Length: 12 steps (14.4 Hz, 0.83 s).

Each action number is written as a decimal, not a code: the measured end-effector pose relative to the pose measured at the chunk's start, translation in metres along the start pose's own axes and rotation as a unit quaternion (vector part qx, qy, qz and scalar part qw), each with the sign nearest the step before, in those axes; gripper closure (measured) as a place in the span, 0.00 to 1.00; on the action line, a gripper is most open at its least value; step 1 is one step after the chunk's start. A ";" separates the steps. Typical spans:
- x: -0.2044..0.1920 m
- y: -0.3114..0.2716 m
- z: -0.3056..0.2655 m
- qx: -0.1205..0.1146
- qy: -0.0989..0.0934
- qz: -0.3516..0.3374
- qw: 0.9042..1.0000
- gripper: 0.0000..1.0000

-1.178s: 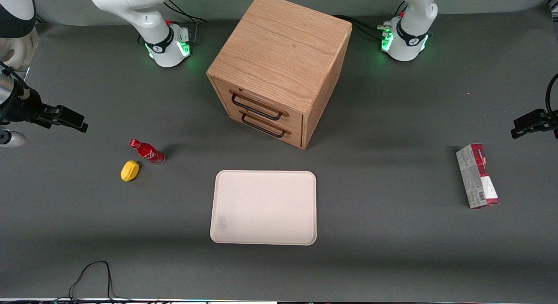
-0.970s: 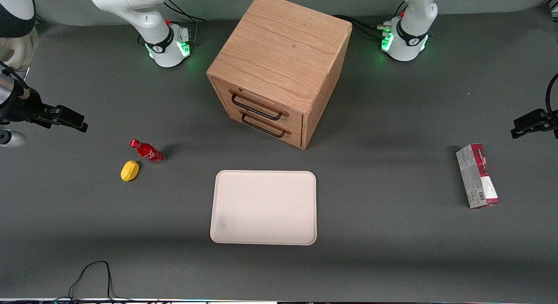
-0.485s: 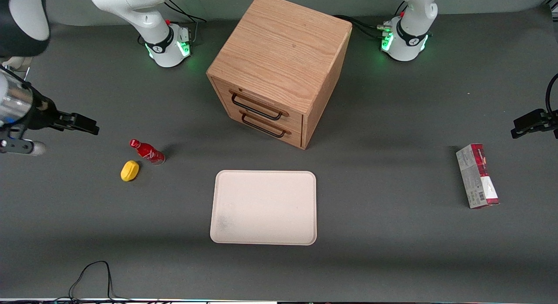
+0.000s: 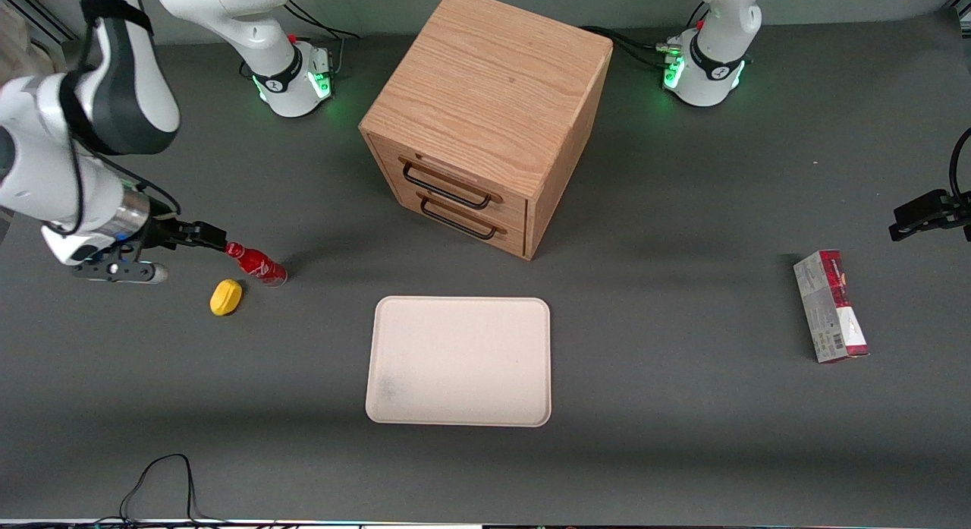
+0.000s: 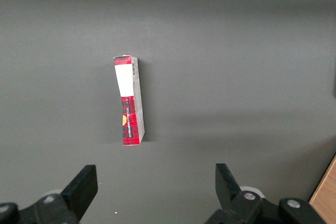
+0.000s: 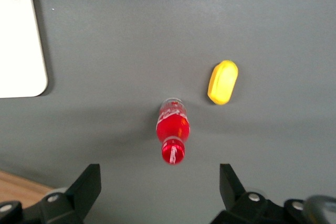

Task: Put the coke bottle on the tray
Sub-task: 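Move the open right gripper toward the red Coca-Cola bottle, then lower the right gripper around the bottle and close on it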

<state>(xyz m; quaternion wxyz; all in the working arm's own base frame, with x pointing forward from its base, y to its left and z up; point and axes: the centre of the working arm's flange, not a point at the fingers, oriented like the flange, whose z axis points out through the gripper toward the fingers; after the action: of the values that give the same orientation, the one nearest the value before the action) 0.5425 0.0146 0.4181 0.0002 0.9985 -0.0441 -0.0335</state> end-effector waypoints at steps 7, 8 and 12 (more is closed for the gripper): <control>-0.039 0.003 0.102 0.007 0.062 -0.006 0.998 0.00; -0.041 0.003 0.108 0.007 0.067 -0.006 0.998 0.00; -0.045 0.004 0.118 0.007 0.073 -0.007 0.997 0.01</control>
<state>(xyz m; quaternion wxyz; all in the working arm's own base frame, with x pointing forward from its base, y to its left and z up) 0.4899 0.0152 0.3039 -0.0039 0.9985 -0.0375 0.0394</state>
